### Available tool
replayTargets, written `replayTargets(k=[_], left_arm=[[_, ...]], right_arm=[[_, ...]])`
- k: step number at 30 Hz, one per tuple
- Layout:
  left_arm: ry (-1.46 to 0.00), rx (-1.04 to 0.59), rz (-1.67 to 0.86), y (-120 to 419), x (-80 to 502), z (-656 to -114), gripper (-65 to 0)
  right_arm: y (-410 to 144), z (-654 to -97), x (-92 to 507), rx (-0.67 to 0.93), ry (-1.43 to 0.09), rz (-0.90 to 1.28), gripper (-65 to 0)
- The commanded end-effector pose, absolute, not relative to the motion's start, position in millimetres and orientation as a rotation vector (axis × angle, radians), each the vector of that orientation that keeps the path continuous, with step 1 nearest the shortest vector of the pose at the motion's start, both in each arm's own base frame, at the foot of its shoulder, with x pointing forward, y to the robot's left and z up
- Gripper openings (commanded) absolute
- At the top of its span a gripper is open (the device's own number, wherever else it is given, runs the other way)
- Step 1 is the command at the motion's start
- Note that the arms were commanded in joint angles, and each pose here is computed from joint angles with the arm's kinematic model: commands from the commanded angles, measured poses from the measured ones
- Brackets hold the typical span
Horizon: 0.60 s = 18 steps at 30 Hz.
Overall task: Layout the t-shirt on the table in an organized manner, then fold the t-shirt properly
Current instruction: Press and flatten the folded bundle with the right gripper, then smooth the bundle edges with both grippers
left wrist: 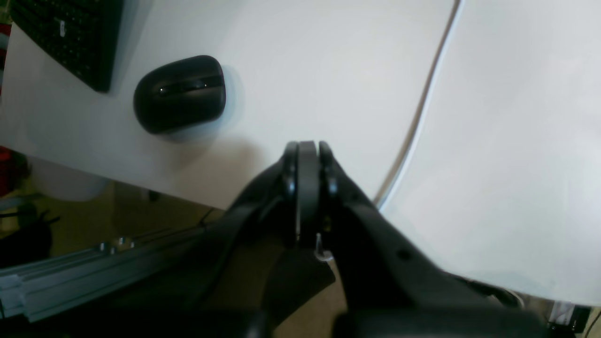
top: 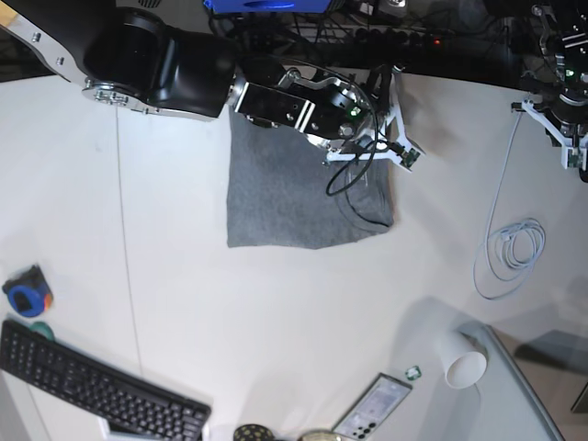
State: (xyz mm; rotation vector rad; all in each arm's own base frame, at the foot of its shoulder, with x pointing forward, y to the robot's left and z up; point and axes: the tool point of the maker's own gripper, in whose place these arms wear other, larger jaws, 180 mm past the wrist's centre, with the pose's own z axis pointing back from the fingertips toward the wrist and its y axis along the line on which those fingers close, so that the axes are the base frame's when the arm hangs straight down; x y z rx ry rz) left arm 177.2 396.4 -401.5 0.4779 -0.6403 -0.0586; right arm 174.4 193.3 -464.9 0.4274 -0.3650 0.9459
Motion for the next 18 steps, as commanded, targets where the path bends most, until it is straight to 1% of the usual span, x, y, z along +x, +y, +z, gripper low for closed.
replayTargets(k=[1,3,7,10,13,16,18], left_arm=[[-0.688,0.491,-0.08,397,191,-390,-65.0],[-0.691,0.471,-0.091,389,194,-393,-65.0],[-0.689,0.43,-0.134,370,201,-402,-65.0],[-0.692,0.393,-0.154,353,204,-408,-65.0],[-0.761,0.317,-0.101,332,217,-403,-65.0],[-0.763,0.193,-0.061,310,223,-399,-65.0],[-0.793,0.051,-0.071,284,235,-389,-65.0]], right_arm=[[225,-428,176,0.53,-0.449,0.969,-64.1],[231,-406,177,0.578,-0.497,0.985,-64.1],[227,-381,184,0.615,-0.562,0.999,-64.1],[204,-378,211,0.593,-0.566,0.902,-63.9],[168,-386,241,0.556,-0.543,0.743,-64.1],[129,-392,271,0.506,-0.557,0.628,-64.1],[105,-395,286,0.469,-0.571,0.583,-64.1]])
